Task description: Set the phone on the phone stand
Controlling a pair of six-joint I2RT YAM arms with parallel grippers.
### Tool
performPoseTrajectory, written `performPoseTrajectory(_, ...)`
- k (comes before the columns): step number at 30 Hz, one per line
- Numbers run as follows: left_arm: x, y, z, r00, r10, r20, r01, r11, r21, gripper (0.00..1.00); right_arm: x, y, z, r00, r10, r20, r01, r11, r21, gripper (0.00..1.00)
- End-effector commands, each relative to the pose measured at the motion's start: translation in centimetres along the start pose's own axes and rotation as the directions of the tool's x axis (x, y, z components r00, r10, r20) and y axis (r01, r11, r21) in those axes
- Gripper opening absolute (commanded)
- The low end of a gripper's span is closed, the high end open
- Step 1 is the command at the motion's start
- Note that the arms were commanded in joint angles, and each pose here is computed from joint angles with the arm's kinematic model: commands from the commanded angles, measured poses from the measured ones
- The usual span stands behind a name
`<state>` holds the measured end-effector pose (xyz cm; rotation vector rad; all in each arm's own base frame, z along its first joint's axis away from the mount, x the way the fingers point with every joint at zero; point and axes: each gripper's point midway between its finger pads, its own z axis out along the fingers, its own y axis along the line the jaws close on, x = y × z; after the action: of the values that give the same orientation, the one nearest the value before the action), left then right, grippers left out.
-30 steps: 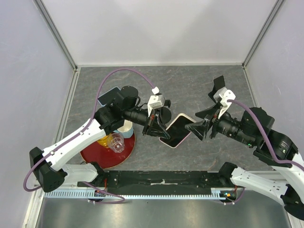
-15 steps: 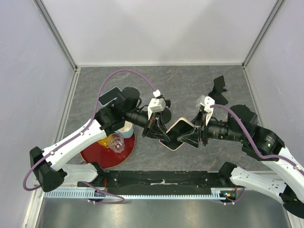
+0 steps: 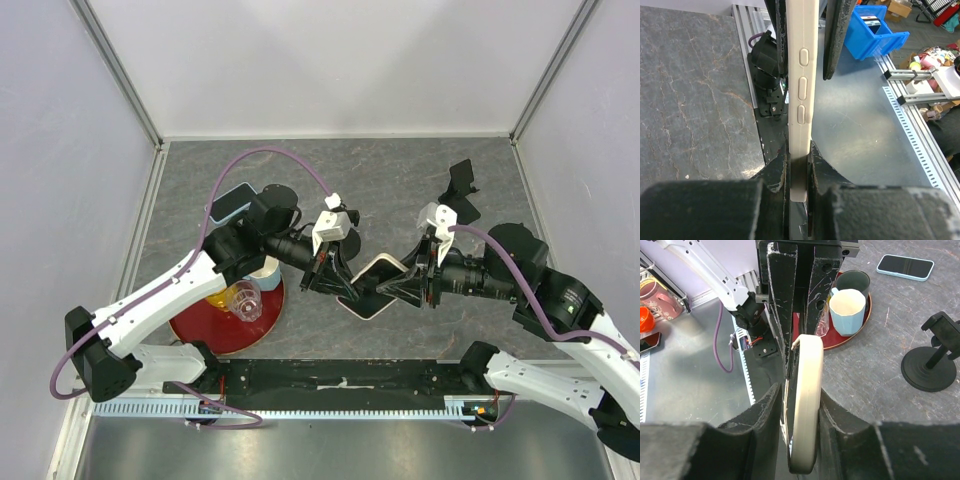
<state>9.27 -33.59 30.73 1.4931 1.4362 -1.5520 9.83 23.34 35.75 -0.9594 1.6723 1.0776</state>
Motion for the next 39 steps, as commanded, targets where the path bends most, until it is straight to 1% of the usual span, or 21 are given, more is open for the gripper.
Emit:
performPoseTrajectory(1,-1.0,-0.2,0.0,0.997,0.079,0.01,-0.079,0.997,0.008,0.02,-2.0,1.2,-0.3,0.996,-0.053,0.073,0.057,0.997,-0.057,0.34)
performPoseTrajectory(9,-0.3,0.1,0.5,0.997,0.079,-0.025,-0.079,0.997,-0.002,0.02,-1.5,1.7,0.3,0.997,-0.043,0.058,0.048,0.994,-0.101,0.24)
performPoseTrajectory(12,-0.1,0.3,0.5,0.996,0.079,-0.031,-0.08,0.997,-0.011,0.02,-1.2,2.7,0.4,0.998,-0.043,0.052,0.051,0.984,-0.169,0.2)
performPoseTrajectory(13,0.0,0.4,0.6,0.997,0.076,-0.034,-0.076,0.997,-0.014,0.02,-1.0,2.9,0.5,0.998,-0.043,0.047,0.051,0.982,-0.183,0.18)
performPoseTrajectory(14,0.0,0.5,0.6,0.997,0.076,-0.035,-0.076,0.997,-0.021,0.02,-0.8,3.4,0.4,0.998,-0.047,0.043,0.056,0.975,-0.217,0.02)
performPoseTrajectory(17,-0.3,1.7,0.3,0.996,0.079,-0.038,-0.083,0.991,-0.102,0.03,-0.4,3.4,0.1,0.997,-0.058,0.048,0.067,0.974,-0.216,0.0)
performPoseTrajectory(18,-0.6,2.1,0.2,0.996,0.079,-0.037,-0.084,0.988,-0.133,0.06,-0.5,3.1,0.0,0.997,-0.056,0.059,0.066,0.979,-0.193,0.0)
performPoseTrajectory(20,-1.3,3.6,-0.3,0.997,0.078,-0.026,-0.082,0.968,-0.238,0.23,-0.7,2.2,-0.4,0.995,-0.056,0.086,0.066,0.99,-0.123,0.0)
performPoseTrajectory(22,-1.5,4.8,-0.8,0.998,0.068,-0.008,-0.067,0.946,-0.318,0.38,-0.9,-0.5,-0.5,0.992,-0.039,0.119,0.035,0.999,0.034,0.0)
performPoseTrajectory(25,-2.2,6.2,-1.9,0.996,0.091,0.023,-0.072,0.897,-0.436,0.47,-1.5,-3.4,-1.7,0.983,-0.042,0.18,0.003,0.977,0.214,0.0)
performPoseTrajectory(28,-3.2,7.8,-3.7,0.989,0.13,0.066,-0.07,0.819,-0.569,0.51,-1.4,-5.8,-2.7,0.977,-0.038,0.211,-0.04,0.935,0.352,0.0)
performPoseTrajectory(29,-3.5,8.8,-4.6,0.988,0.121,0.092,-0.036,0.774,-0.633,0.52,-1.5,-6.5,-3.2,0.973,-0.039,0.226,-0.054,0.919,0.391,0.0)
performPoseTrajectory(30,-3.5,9.1,-5.4,0.986,0.13,0.105,-0.026,0.741,-0.671,0.52,-1.4,-7.5,-3.7,0.971,-0.034,0.237,-0.078,0.89,0.449,0.0)
performPoseTrajectory(31,-3.7,9.9,-6.0,0.983,0.132,0.129,-0.001,0.702,-0.712,0.57,-1.3,-9.6,-4.9,0.965,-0.033,0.261,-0.123,0.82,0.56,0.0)
performPoseTrajectory(32,-3.7,11.6,-7.8,0.981,0.129,0.143,0.038,0.599,-0.8,0.58,-1.2,-10.5,-5.8,0.96,-0.033,0.28,-0.151,0.778,0.609,0.0)
performPoseTrajectory(33,-2.9,13.0,-8.3,0.985,0.105,0.136,0.058,0.545,-0.837,0.58,-1.0,-11.3,-6.6,0.951,-0.011,0.31,-0.202,0.736,0.646,0.0)
performPoseTrajectory(34,-2.2,14.0,-8.9,0.988,0.079,0.13,0.074,0.492,-0.868,0.54,-0.5,-12.0,-7.1,0.947,-0.004,0.321,-0.226,0.701,0.676,0.0)
performPoseTrajectory(35,-1.5,15.5,-10.0,0.991,0.057,0.121,0.088,0.4,-0.912,0.5,-0.5,-12.9,-8.4,0.939,-0.014,0.344,-0.256,0.638,0.726,0.0)
performPoseTrajectory(36,-1.7,16.2,-10.4,0.992,0.044,0.117,0.094,0.36,-0.928,0.47,0.0,-13.4,-8.7,0.936,0.001,0.353,-0.281,0.607,0.743,0.0)
performPoseTrajectory(38,1.2,19.1,-10.6,0.997,-0.063,0.055,0.069,0.255,-0.965,0.37,0.2,-14.1,-9.3,0.936,-0.001,0.353,-0.293,0.558,0.777,0.0)
performPoseTrajectory(39,0.6,19.8,-11.0,0.996,-0.069,0.064,0.077,0.215,-0.974,0.37,0.1,-14.0,-9.2,0.936,0.0,0.351,-0.29,0.562,0.774,0.0)
